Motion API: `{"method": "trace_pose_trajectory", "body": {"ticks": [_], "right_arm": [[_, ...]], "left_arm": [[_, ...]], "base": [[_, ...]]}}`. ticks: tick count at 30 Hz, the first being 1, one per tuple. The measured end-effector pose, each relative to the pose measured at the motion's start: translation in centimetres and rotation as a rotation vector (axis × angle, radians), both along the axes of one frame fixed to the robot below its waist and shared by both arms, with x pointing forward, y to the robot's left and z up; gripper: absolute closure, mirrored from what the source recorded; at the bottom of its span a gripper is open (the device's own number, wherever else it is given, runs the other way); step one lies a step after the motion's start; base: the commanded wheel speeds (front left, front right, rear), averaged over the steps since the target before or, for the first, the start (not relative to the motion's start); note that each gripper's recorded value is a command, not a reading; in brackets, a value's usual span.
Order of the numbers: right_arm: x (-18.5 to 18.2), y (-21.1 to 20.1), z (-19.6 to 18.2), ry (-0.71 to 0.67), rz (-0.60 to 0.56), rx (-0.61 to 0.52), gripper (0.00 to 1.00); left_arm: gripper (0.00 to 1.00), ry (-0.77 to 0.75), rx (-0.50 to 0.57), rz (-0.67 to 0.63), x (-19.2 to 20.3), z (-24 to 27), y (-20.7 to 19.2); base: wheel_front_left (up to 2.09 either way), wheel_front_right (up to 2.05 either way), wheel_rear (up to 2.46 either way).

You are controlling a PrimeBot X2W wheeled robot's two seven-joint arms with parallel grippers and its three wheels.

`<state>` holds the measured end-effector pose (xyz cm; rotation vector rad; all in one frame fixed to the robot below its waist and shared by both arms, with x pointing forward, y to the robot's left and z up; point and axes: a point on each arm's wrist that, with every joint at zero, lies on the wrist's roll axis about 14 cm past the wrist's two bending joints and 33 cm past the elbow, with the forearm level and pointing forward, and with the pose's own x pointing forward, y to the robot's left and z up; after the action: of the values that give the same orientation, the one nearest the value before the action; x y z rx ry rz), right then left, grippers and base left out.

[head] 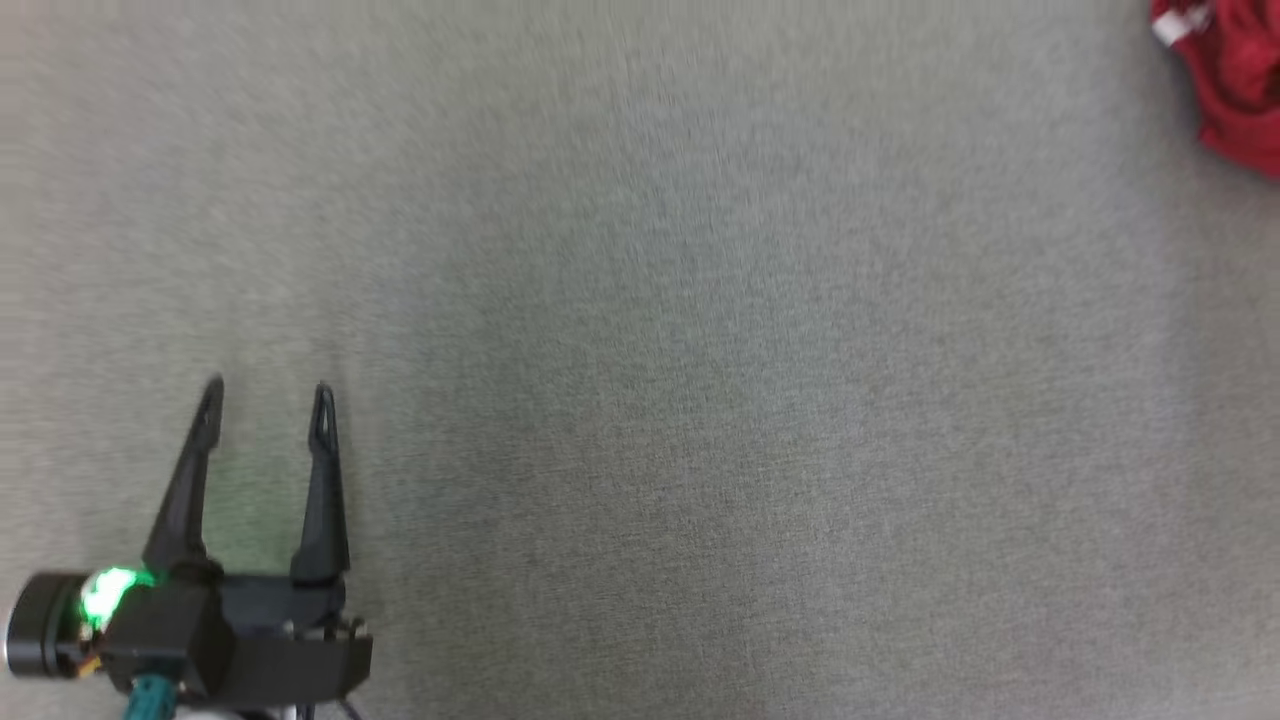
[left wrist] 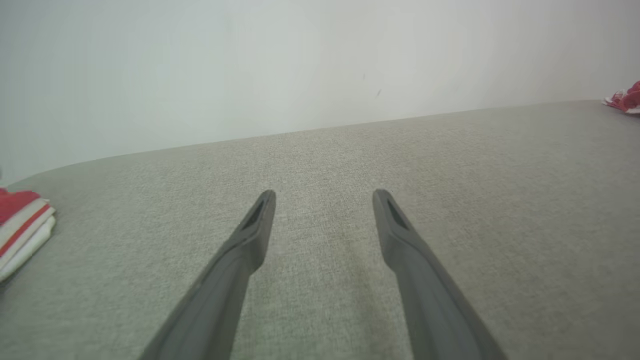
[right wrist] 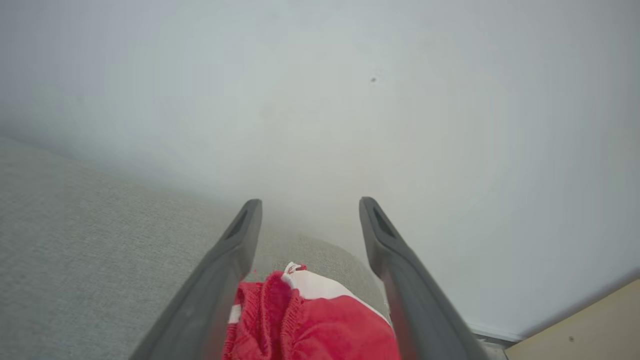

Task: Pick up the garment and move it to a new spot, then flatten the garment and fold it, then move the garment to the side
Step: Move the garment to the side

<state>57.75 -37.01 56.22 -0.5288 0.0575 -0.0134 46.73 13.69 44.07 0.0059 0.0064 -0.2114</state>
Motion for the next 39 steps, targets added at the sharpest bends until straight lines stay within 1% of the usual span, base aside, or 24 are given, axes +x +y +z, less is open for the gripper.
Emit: {"method": "trace_pose_trajectory", "body": {"ticks": [4, 5, 14, 20, 28, 34, 39], "right_arm": [[-1.4, 3.5, 0.0, -0.042, 0.058, 0.102, 0.0], [-1.4, 3.5, 0.0, -0.042, 0.058, 0.102, 0.0], [-5.5, 10.6, 0.1, -0.115, 0.154, 0.313, 0.0], [-9.2, 14.3, -0.9, -0.121, 0.202, 0.399, 0.0], [-13.9, 16.7, -2.1, -0.123, 0.216, 0.483, 0.0], [-17.2, 16.4, -3.5, -0.124, 0.169, 0.539, 0.0], [-19.6, 17.2, -5.2, -0.098, 0.144, 0.585, 0.0]], "left_arm": [[0.0, -0.017, 0.003, 0.032, -1.7, 1.7, 0.9], [0.0, -0.017, 0.003, 0.032, -1.7, 1.7, 0.9], [0.0, -0.048, -0.002, 0.105, -6.1, 4.5, 3.1], [0.0, -0.066, -0.004, 0.149, -8.6, 5.6, 4.5], [0.0, -0.097, -0.006, 0.189, -11.1, 6.9, 5.9], [0.0, -0.101, -0.013, 0.191, -12.0, 7.0, 5.9], [0.0, -0.094, -0.018, 0.19, -12.2, 6.8, 6.0]], "base": [[0.0, 0.0, 0.0], [0.0, 0.0, 0.0], [0.0, 0.0, 0.0], [0.0, 0.0, 0.0], [0.0, 0.0, 0.0], [0.0, 0.0, 0.0], [0.0, 0.0, 0.0]]}}
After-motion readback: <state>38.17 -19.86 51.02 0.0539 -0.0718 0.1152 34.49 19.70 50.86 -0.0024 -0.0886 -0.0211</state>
